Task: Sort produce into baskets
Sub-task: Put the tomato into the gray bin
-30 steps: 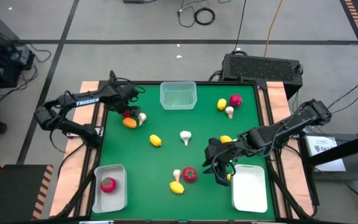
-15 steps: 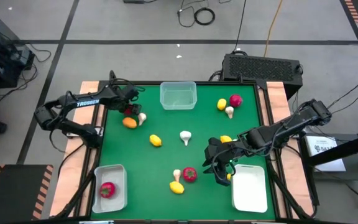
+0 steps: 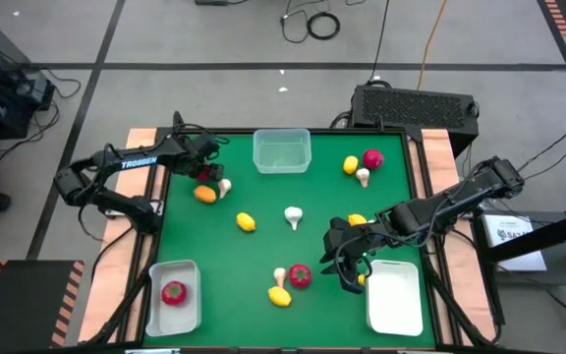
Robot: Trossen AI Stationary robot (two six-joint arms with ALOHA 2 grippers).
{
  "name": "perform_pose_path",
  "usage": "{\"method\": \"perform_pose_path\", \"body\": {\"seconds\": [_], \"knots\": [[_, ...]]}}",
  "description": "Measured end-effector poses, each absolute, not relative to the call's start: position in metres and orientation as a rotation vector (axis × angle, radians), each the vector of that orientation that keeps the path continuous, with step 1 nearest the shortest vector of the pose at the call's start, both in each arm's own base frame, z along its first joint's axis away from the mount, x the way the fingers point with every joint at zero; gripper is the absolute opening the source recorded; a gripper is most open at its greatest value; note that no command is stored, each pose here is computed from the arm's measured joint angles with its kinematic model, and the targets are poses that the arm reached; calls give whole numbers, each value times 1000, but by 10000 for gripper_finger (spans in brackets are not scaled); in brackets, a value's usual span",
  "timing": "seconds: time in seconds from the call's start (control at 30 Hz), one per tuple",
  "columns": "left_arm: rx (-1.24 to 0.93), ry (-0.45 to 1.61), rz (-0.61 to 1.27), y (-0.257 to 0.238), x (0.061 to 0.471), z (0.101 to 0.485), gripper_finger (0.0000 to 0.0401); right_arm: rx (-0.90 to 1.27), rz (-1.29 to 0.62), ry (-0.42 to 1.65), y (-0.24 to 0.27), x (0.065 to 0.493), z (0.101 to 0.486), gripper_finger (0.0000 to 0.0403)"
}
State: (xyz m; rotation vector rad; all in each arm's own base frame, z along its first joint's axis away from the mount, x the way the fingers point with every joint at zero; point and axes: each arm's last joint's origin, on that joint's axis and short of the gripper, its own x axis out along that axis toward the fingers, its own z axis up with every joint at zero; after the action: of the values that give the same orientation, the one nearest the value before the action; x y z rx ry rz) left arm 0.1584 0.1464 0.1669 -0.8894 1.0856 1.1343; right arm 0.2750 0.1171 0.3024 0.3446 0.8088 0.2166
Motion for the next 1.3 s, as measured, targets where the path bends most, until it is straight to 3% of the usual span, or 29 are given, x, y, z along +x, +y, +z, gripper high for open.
{"method": "perform_pose_path", "body": {"seconds": [0.17,0.37,0.63,1.03,1.3], "knots": [[-897,1097,1064,142,161,185,321,342,219,809,117,275,302,123],[-880,1035,997,127,157,238,322,323,232,793,118,276,303,123],[-1015,911,595,62,152,289,322,322,230,787,118,276,304,123],[-1025,983,-25,-65,172,308,322,223,268,605,116,287,316,123],[-948,1260,-126,-141,162,284,322,224,250,548,106,293,320,123]]}}
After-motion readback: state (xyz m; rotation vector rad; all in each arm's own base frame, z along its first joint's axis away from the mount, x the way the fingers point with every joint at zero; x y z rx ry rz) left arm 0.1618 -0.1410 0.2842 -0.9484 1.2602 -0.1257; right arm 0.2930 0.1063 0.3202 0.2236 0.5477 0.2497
